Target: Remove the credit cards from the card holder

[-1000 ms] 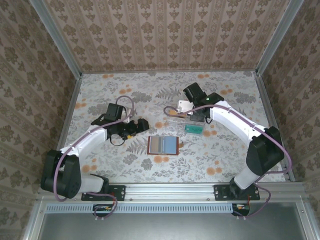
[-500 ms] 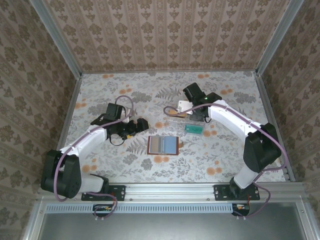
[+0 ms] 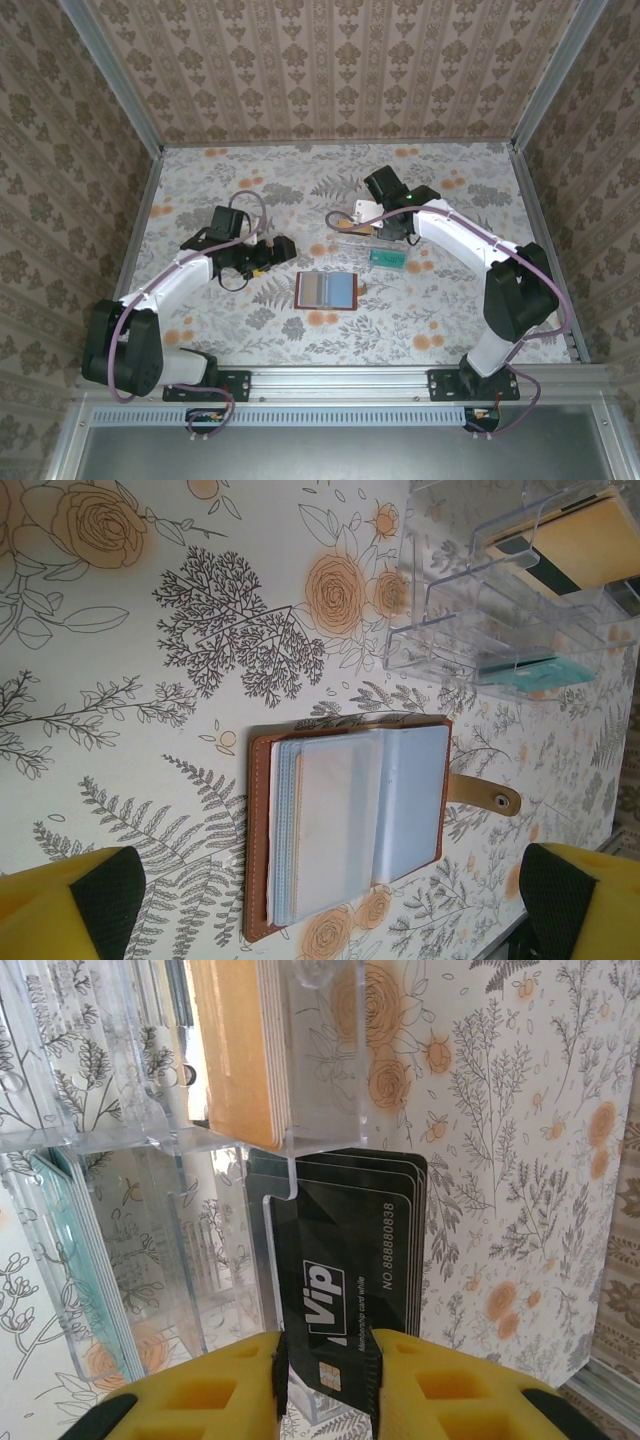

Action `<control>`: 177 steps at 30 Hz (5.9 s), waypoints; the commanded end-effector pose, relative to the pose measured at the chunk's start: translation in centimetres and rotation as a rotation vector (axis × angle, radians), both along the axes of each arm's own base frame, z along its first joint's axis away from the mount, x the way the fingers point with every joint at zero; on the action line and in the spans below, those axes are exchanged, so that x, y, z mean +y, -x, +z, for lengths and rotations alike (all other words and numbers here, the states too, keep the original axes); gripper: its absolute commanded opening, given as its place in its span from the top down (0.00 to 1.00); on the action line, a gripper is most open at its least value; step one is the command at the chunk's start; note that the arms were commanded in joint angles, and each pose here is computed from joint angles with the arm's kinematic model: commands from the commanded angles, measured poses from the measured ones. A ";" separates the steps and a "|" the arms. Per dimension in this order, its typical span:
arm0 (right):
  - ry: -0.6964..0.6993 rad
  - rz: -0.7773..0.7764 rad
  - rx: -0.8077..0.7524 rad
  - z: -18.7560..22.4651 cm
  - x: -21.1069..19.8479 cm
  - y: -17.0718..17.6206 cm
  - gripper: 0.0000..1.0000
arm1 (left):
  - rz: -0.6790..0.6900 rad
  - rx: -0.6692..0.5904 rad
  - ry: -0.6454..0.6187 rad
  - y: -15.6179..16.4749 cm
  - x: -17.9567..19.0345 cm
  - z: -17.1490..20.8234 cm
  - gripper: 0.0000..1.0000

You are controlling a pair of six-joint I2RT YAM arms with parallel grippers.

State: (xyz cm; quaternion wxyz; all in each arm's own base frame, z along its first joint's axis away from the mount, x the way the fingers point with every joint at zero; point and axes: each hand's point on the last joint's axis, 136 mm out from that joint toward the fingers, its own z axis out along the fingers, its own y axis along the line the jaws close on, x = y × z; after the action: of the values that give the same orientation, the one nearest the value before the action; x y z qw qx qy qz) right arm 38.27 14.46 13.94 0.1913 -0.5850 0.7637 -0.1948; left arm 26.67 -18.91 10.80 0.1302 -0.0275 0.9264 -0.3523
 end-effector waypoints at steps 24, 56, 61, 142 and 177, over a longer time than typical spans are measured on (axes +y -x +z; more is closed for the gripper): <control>-0.670 -0.470 0.025 4.3 5.2 6.7 0.76 | -0.030 0.068 0.047 0.6 -1.7 -1.2 0.14; -0.733 -1.023 0.333 -11.4 11.0 14.3 0.88 | -0.157 0.193 -0.031 5.0 -5.3 -6.3 0.73; -0.718 -1.030 0.340 -12.0 11.0 14.6 0.88 | -0.164 0.209 -0.035 5.1 -5.5 -6.9 0.73; -0.888 -1.183 0.188 -9.8 5.8 15.2 0.84 | -0.546 0.146 0.291 7.6 -16.1 -0.9 0.04; -1.052 -1.103 0.274 -6.1 8.8 13.7 0.81 | -0.369 0.090 0.131 4.8 -11.1 -0.4 0.17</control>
State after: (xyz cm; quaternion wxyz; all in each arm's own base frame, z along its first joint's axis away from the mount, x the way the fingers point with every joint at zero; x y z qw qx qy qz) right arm 23.43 21.38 6.33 0.2165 0.0402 0.9601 0.1724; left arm 22.18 -32.36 11.61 0.0161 0.1393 0.8760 -0.4615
